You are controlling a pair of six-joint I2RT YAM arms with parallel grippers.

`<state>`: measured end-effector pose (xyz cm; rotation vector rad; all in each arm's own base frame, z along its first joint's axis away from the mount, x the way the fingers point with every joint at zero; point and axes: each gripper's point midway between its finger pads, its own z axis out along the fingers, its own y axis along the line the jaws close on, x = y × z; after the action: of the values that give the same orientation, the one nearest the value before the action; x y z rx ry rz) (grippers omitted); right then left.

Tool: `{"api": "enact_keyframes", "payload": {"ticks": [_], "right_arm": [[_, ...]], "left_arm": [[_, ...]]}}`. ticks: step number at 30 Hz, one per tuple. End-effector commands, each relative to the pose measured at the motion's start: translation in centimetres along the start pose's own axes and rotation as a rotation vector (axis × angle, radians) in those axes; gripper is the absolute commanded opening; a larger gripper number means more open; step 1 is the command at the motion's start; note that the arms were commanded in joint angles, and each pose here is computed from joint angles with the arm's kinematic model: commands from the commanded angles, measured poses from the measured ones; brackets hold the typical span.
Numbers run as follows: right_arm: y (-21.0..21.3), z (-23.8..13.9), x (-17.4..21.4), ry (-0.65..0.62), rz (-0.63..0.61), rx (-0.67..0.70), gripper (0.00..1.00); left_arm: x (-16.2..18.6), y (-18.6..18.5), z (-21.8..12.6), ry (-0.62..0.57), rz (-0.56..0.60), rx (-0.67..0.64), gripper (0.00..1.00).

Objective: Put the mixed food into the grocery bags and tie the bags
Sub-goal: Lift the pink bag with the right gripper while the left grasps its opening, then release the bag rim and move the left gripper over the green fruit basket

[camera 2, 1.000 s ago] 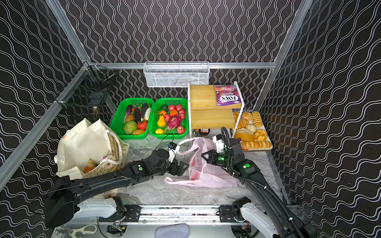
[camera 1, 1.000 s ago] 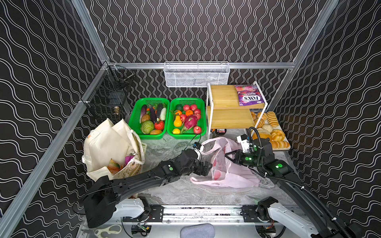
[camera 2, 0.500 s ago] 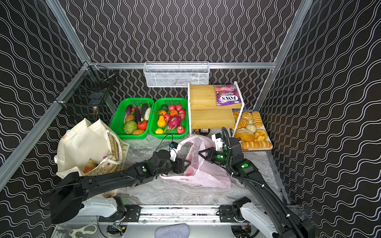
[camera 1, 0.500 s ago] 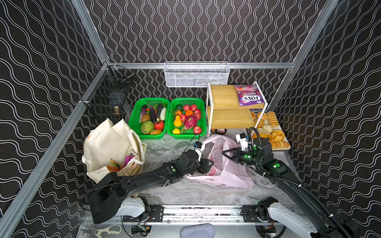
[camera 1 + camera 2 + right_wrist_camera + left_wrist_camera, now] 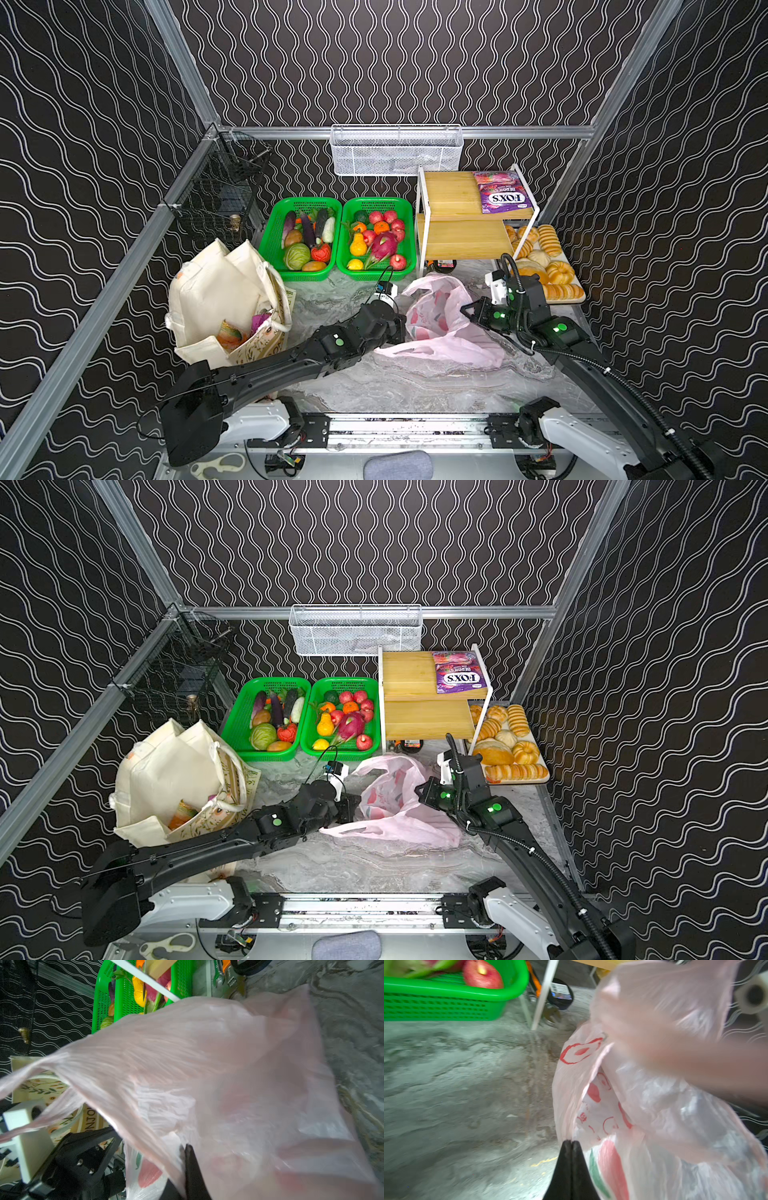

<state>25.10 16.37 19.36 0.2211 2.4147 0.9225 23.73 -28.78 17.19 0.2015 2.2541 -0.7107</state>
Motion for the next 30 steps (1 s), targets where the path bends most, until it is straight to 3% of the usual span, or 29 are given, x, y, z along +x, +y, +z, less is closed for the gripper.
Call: {"api": "enact_keyframes", "payload": {"ticks": [1, 9, 13, 14, 17, 21, 26, 30], "right_arm": [[-0.1, -0.5, -0.5, -0.027, -0.023, 0.019, 0.00], [2.9, -2.4, -1.7, -0.072, -0.041, -0.085, 0.00], [4.4, -3.8, -2.3, -0.089, -0.066, -0.118, 0.00], [4.7, -4.0, -2.3, -0.084, -0.071, -0.125, 0.00], [5.2, -4.8, -2.5, -0.083, -0.072, -0.121, 0.00], [5.1, -5.2, -3.0, -0.118, -0.052, -0.113, 0.00], [5.2, -5.0, -3.1, -0.119, -0.030, -0.119, 0.00], [5.3, -4.7, -3.3, -0.121, -0.022, -0.123, 0.00]], "left_arm": [[0.4, 1.9, -0.4, 0.028, 0.050, -0.105, 0.00], [0.6, 3.3, -0.6, 0.042, 0.043, -0.189, 0.00], [0.0, 2.0, -0.7, 0.018, 0.058, -0.121, 0.02], [-0.2, 1.3, -0.8, 0.012, 0.065, -0.081, 0.08], [-1.5, -0.7, -1.6, -0.026, 0.084, 0.014, 0.42], [-3.7, -2.5, -3.8, -0.088, 0.123, 0.088, 0.63], [-6.1, -2.5, -5.9, -0.153, 0.162, 0.052, 0.74], [-8.6, 0.2, -5.9, -0.147, 0.183, -0.143, 0.75]]}}
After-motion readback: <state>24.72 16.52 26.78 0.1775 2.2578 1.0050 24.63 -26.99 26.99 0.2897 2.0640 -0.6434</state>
